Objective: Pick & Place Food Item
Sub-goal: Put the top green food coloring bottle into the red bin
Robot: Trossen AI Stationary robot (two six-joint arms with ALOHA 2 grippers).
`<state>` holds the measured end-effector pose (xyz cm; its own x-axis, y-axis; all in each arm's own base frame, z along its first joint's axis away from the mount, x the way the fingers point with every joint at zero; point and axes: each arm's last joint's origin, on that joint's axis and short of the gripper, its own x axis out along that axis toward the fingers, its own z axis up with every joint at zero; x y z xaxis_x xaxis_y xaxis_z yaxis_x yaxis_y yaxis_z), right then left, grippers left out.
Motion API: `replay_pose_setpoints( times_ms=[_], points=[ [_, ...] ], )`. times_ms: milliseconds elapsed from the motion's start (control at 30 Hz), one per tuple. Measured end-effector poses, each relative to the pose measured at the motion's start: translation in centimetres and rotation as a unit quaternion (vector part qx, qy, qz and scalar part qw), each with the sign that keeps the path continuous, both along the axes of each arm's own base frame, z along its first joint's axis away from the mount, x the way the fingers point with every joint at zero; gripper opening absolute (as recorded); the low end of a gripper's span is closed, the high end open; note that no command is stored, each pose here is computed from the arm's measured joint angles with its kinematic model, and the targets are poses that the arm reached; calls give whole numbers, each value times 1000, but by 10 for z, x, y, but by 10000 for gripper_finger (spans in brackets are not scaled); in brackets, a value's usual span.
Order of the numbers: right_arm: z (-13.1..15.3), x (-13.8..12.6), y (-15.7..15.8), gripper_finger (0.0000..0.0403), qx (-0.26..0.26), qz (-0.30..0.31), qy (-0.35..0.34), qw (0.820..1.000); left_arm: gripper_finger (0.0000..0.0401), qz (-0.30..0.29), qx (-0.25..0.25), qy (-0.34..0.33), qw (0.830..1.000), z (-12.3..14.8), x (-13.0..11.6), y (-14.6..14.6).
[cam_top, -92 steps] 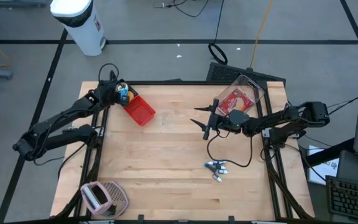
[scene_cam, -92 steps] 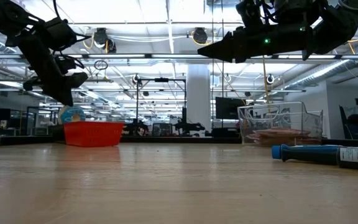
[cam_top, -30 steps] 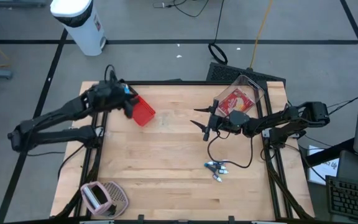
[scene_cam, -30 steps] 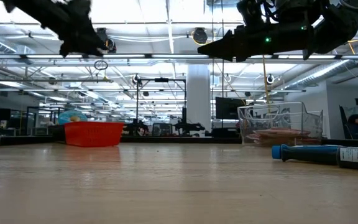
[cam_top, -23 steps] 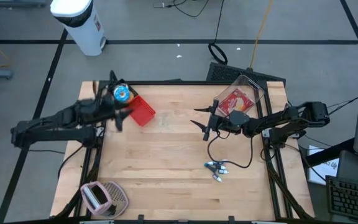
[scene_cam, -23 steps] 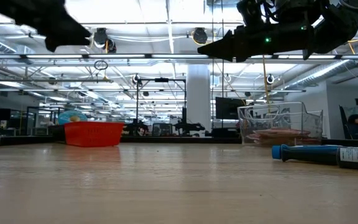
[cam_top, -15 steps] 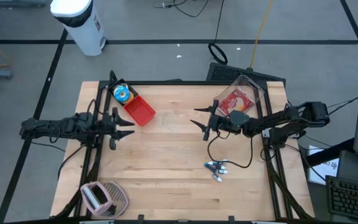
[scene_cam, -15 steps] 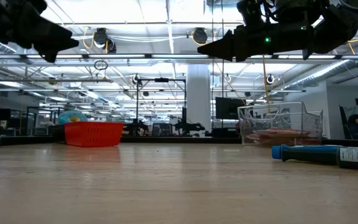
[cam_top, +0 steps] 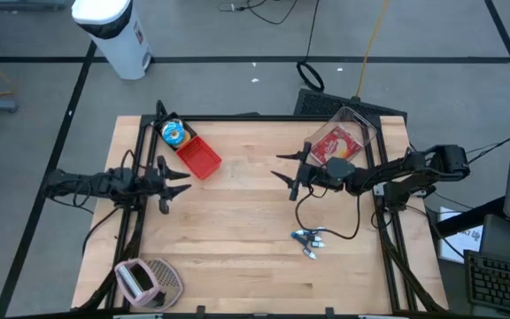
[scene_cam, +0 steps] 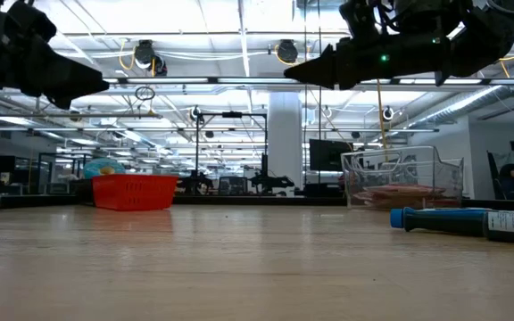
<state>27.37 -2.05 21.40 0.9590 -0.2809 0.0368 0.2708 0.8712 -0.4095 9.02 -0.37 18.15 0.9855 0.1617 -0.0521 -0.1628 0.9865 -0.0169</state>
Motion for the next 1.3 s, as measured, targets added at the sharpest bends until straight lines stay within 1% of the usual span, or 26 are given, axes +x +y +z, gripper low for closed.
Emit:
replay_pose_setpoints(
  times_ms=[67, 167, 233, 300, 400, 567, 700, 833, 867, 967, 1200, 1300],
  points=[
    [-1, -1, 2, 226, 7, 4, 13, 1000, 157, -1, 4, -2, 1000, -3, 1, 0],
    [4, -3, 9, 226, 19, 27, 48, 998, 157, -1, 12, -41, 999, -3, 4, -1],
    [10, -7, 19, 226, 54, 43, 81, 994, 157, -2, 15, -50, 999, -7, 5, -1],
    [15, -11, 30, 226, 96, 57, 122, 986, 157, -1, 16, -55, 998, -7, 6, -1],
    [13, -23, 52, 226, 136, 80, 209, 965, 157, -1, 19, -53, 998, -8, 6, -1],
    [-2, -40, 89, 226, 182, 115, 304, 928, 157, -4, 17, -65, 998, -6, 6, -1],
    [-17, -57, 105, 226, 185, 109, 391, 895, 157, -4, 18, -66, 998, -6, 6, -1],
    [-25, -73, 112, 226, 189, 90, 453, 867, 157, -4, 17, -66, 998, -6, 6, -1],
    [-26, -75, 113, 226, 193, 85, 461, 862, 157, -4, 17, -66, 998, -6, 6, -1],
    [-34, -81, 115, 226, 197, 83, 469, 857, 157, -4, 17, -66, 998, -6, 6, -1],
    [-65, -96, 109, 226, 186, 80, 488, 849, 157, -4, 17, -66, 998, -6, 6, -1],
    [-73, -98, 108, 226, 194, 88, 470, 856, 157, -4, 17, -66, 998, -6, 6, -1]
  ],
)
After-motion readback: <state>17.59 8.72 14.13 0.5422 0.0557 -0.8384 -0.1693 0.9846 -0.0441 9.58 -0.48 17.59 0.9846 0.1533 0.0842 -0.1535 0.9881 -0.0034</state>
